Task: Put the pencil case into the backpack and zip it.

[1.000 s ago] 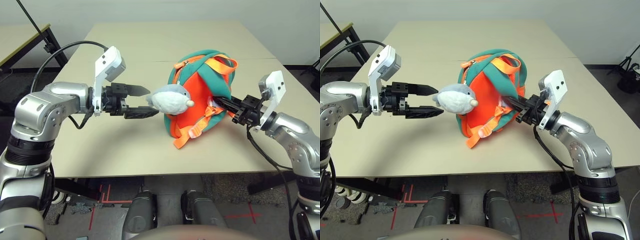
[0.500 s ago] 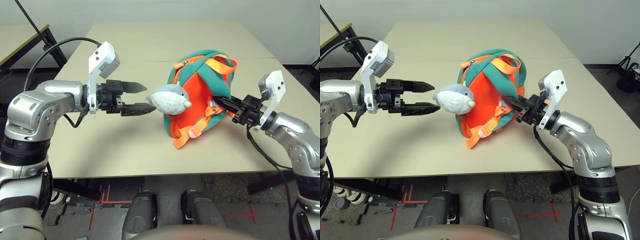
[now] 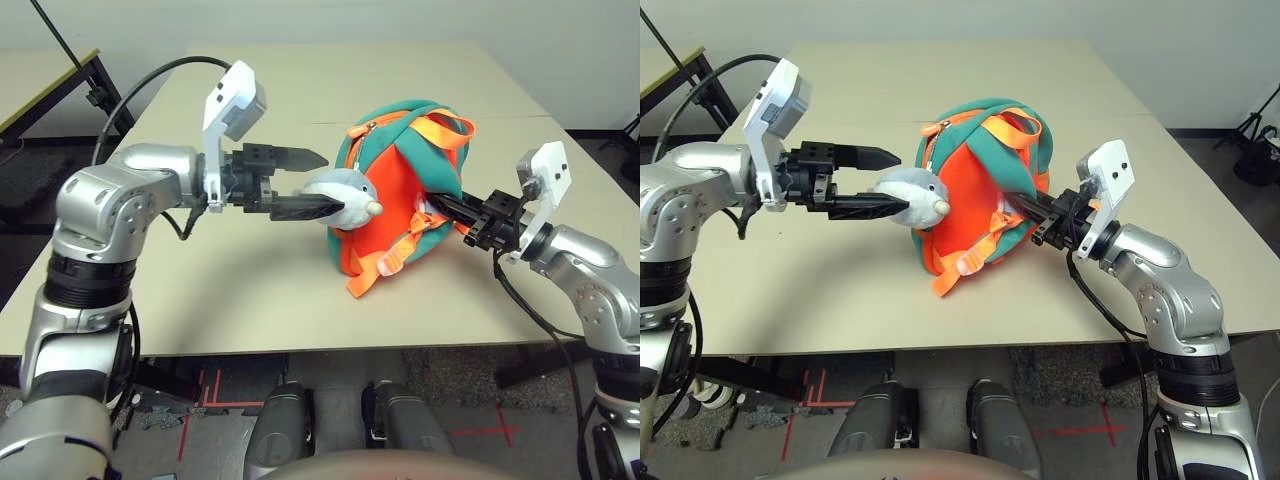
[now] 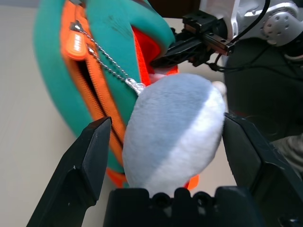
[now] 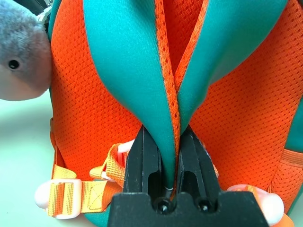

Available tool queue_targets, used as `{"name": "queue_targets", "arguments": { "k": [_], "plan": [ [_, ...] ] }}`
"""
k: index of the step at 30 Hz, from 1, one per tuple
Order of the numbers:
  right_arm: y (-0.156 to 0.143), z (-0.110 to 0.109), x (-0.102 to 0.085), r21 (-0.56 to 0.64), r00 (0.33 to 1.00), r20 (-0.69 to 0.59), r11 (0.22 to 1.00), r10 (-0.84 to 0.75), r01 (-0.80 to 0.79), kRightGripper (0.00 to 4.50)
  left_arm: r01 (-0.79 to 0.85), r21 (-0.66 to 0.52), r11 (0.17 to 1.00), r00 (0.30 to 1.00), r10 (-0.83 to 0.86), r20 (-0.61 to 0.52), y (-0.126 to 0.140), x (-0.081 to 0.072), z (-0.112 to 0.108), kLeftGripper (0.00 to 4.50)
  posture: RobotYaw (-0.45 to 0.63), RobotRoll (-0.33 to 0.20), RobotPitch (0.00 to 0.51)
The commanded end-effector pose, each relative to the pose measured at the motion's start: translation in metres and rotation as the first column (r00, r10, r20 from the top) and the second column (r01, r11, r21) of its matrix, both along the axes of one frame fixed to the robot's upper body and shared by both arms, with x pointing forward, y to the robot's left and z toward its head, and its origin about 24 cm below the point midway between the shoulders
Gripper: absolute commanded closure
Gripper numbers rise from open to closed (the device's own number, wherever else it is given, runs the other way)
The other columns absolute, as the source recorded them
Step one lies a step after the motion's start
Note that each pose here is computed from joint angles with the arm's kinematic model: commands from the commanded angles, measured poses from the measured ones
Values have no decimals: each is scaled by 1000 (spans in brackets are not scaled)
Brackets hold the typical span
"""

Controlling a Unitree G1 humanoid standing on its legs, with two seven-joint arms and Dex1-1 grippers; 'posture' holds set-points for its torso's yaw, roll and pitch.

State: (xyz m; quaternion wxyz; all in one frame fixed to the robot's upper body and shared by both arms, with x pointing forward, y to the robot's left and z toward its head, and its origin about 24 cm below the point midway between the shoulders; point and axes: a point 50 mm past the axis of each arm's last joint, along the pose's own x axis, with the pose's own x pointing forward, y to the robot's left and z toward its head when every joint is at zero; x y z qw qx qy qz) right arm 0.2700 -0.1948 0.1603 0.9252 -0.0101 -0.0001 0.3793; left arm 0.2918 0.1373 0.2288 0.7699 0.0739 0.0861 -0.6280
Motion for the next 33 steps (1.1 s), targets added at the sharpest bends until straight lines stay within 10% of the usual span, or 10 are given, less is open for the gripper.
{"name": "queue_targets", "arguments": {
  "k": [1,5,15,33],
  "plan": [
    [-3,5,-3,2,999,26,1000,-26,26,4437,18,15,1000,1000,-17,-24,-5,2,-9,0,67,0,47],
    [-4,5,-4,1,999,25,1000,-31,31,4437,21,11,1000,998,-21,-60,-6,2,-15,595,66,0,47],
    [-2,5,-3,-3,1000,21,1000,-24,24,4437,0,12,1000,997,1,-75,-1,0,-19,4110,82,0,53],
    [0,2,1,-8,1000,-1,1000,9,-9,4437,-148,97,984,964,166,-210,34,-16,-58,4230,119,0,81]
  ]
}}
